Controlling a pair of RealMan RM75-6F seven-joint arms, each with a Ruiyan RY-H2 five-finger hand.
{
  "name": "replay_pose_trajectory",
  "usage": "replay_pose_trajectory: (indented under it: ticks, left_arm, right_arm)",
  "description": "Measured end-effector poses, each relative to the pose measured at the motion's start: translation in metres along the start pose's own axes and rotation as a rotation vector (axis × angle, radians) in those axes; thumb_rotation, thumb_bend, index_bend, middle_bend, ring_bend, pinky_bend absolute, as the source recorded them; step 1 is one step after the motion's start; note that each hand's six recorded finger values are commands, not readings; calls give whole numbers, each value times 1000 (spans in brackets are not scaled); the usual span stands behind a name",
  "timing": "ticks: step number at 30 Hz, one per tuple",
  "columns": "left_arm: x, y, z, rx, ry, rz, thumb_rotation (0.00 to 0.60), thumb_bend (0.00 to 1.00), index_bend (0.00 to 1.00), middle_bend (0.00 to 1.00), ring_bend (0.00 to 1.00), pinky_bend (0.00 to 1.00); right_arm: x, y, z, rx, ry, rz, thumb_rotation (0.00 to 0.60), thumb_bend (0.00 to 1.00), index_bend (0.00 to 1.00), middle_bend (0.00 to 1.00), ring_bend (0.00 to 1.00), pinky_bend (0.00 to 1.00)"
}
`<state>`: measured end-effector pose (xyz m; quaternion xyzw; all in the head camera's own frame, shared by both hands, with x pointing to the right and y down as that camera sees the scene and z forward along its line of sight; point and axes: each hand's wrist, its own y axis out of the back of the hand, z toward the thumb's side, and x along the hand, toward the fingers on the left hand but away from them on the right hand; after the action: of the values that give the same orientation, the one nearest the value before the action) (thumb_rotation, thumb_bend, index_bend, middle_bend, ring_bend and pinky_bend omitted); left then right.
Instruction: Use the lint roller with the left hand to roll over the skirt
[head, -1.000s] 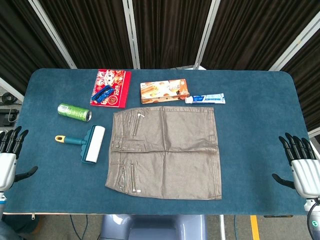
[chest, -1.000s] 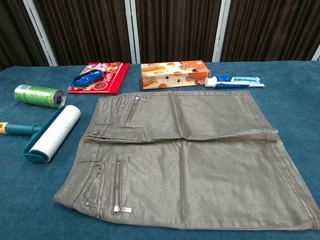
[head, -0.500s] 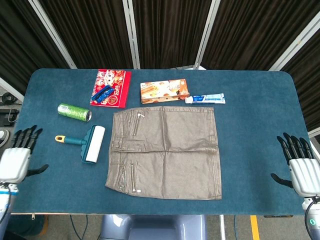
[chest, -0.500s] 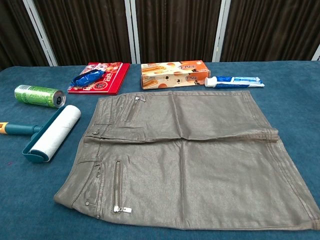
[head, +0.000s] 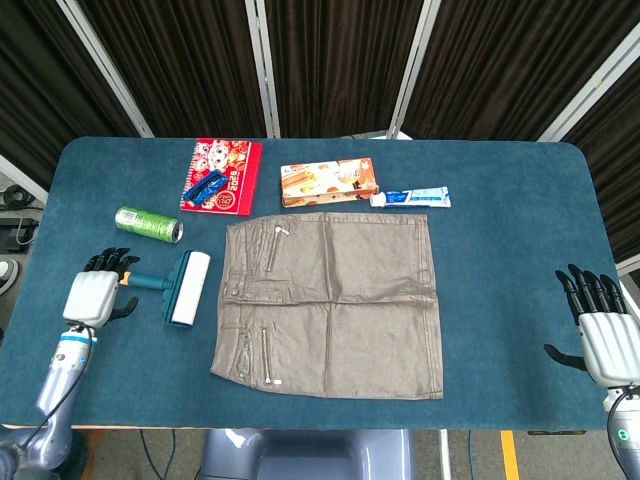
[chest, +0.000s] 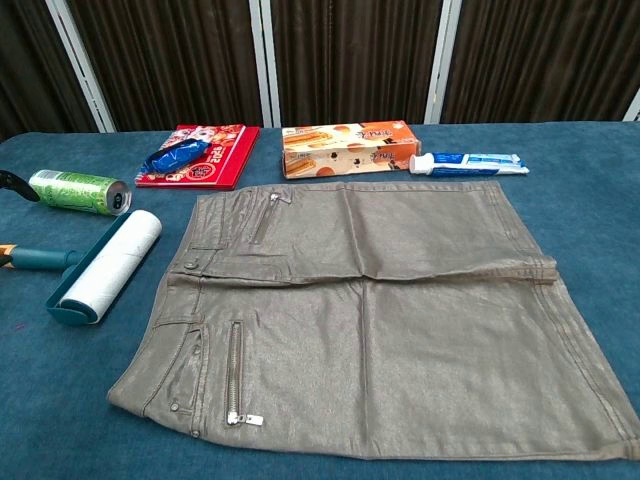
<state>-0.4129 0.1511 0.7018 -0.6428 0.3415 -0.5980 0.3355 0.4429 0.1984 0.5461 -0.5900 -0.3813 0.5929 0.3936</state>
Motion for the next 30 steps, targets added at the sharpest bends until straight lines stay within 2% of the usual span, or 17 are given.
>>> replay_pose_trajectory:
  ticks: [12, 18, 22, 30]
  left_arm:
    - [24, -31, 8, 26, 11, -46, 600, 408, 303, 190, 162, 226]
    - [33, -37, 15, 19, 6, -35, 600, 409, 310, 186, 161, 227]
    - [38, -42, 21, 1, -2, -51, 600, 411, 314, 189, 162, 233]
    - [39, -45, 35, 6, -44, -57, 600, 413, 322, 200, 169, 243]
  right_arm:
    - [-3, -7, -2, 12, -11, 23, 600, 0, 0, 0, 0, 0]
    - [-5, -11, -4, 21, -21, 32, 600, 0, 0, 0, 0, 0]
    - [-6, -13, -5, 29, -30, 39, 600, 0, 0, 0, 0, 0]
    - [-7, -16, -7, 36, -37, 45, 600, 0, 0, 0, 0, 0]
